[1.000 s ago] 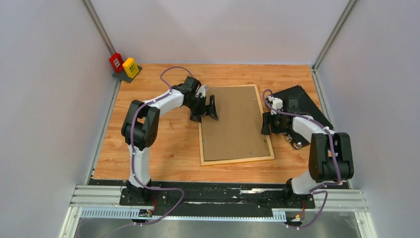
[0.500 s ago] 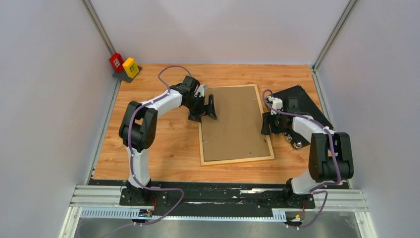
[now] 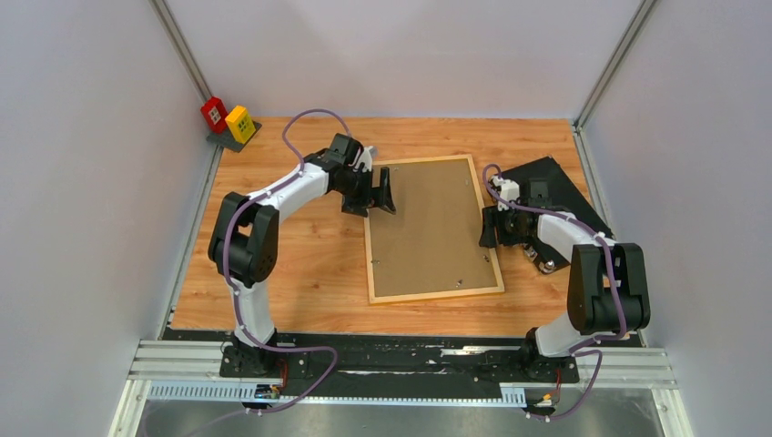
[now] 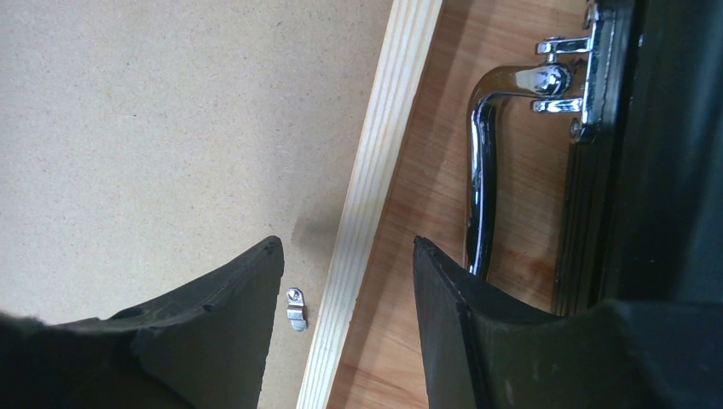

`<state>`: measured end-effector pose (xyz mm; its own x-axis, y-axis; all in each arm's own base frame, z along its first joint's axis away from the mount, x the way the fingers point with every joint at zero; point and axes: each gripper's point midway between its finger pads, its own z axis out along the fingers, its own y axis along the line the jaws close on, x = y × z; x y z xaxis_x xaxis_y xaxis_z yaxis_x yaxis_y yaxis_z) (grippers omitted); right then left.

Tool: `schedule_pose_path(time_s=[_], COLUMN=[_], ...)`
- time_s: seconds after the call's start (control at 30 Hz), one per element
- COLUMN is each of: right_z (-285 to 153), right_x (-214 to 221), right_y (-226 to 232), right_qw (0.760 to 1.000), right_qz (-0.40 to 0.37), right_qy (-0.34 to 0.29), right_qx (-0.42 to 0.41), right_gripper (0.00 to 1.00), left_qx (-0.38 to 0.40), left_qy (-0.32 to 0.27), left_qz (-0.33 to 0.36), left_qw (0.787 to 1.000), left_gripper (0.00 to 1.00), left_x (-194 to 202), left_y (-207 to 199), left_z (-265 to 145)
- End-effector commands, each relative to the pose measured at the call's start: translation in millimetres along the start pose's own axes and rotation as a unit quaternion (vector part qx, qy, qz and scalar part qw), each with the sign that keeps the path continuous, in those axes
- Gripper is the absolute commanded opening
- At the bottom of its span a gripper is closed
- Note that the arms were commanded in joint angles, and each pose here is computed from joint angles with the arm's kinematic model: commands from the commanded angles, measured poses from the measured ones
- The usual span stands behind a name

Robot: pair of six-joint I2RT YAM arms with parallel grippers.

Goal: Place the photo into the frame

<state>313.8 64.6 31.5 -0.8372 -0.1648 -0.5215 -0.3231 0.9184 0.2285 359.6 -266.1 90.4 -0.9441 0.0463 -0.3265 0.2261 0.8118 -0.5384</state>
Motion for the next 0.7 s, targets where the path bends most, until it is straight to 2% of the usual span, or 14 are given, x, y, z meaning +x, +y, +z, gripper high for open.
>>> schedule_pose_path(time_s=[0.0,0.5,0.67], right_z=[-8.1,-8.9,-7.5], right_x=[-28.2,-32.9,-32.8], right_y=[7.5,3.1,4.4], right_qw=[0.999,0.999,0.999], right_qz=[-0.015,-0.013,-0.013], right_qy=[-0.044,-0.044,-0.042], right_qx=[-0.014,-0.001,-0.003], right_gripper=[0.56,0.53,0.52], left_qx=[-0.008,-0.088,-0.138], left_qy=[-0.046,-0.071,-0.068], left_qz=[0.04,0.1,0.127], left_qw=[0.998,0.989,0.98], left_gripper=[1.0,1.0,1.0], left_x=[-22.1,-55.0,-64.9], left_y=[-6.5,18.6,42.4], left_z=[-19.2,-18.4,-8.7])
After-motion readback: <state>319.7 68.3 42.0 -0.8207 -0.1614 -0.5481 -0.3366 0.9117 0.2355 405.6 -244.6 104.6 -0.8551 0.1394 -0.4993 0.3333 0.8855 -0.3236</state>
